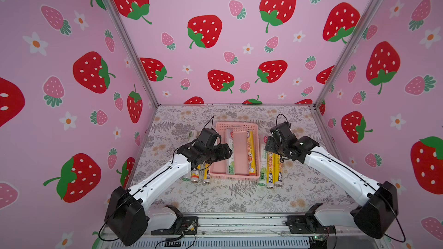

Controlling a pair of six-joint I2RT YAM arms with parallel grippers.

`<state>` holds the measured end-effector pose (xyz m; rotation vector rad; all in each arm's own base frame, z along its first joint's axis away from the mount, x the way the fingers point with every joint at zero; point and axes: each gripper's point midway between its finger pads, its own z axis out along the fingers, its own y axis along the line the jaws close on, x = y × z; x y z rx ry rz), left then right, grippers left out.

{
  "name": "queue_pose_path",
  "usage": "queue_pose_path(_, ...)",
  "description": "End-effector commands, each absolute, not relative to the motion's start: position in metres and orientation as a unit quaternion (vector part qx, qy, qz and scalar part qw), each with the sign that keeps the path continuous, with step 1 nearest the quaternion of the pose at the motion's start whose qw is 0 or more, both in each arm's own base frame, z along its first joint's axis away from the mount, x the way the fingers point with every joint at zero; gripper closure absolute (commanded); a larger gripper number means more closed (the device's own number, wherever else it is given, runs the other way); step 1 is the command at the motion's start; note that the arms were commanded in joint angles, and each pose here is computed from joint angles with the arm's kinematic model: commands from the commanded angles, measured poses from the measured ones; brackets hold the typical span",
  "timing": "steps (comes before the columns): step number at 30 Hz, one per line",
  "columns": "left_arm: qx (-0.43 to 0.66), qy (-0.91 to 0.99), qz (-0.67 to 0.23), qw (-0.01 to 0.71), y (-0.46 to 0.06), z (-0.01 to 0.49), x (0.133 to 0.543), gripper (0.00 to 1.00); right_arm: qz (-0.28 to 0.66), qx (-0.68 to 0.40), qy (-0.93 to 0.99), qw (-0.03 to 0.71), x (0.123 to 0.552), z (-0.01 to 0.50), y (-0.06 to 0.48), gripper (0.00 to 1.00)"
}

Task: Put the plastic wrap into the basket
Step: Pick up the plastic wrap from the center of the board.

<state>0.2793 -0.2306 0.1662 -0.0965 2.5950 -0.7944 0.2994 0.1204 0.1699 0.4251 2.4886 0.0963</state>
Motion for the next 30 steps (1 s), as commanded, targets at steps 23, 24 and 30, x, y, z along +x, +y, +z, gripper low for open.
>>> queue_pose_path(23,-0.03,0.94,-0.251,0.228,-0.244,0.154,0.288,0.16,0.025,0.203,0.963,0.174,0.261,0.056,0.084,0.3)
queue_pose_path(24,-0.03,0.941,-0.25,0.228,-0.243,0.154,0.287,0.15,0.018,0.207,0.963,0.17,0.26,0.053,0.082,0.3)
queue_pose_path(30,-0.026,0.942,-0.249,0.225,-0.241,0.158,0.283,0.15,0.004,0.234,0.961,0.15,0.255,0.034,0.072,0.3)
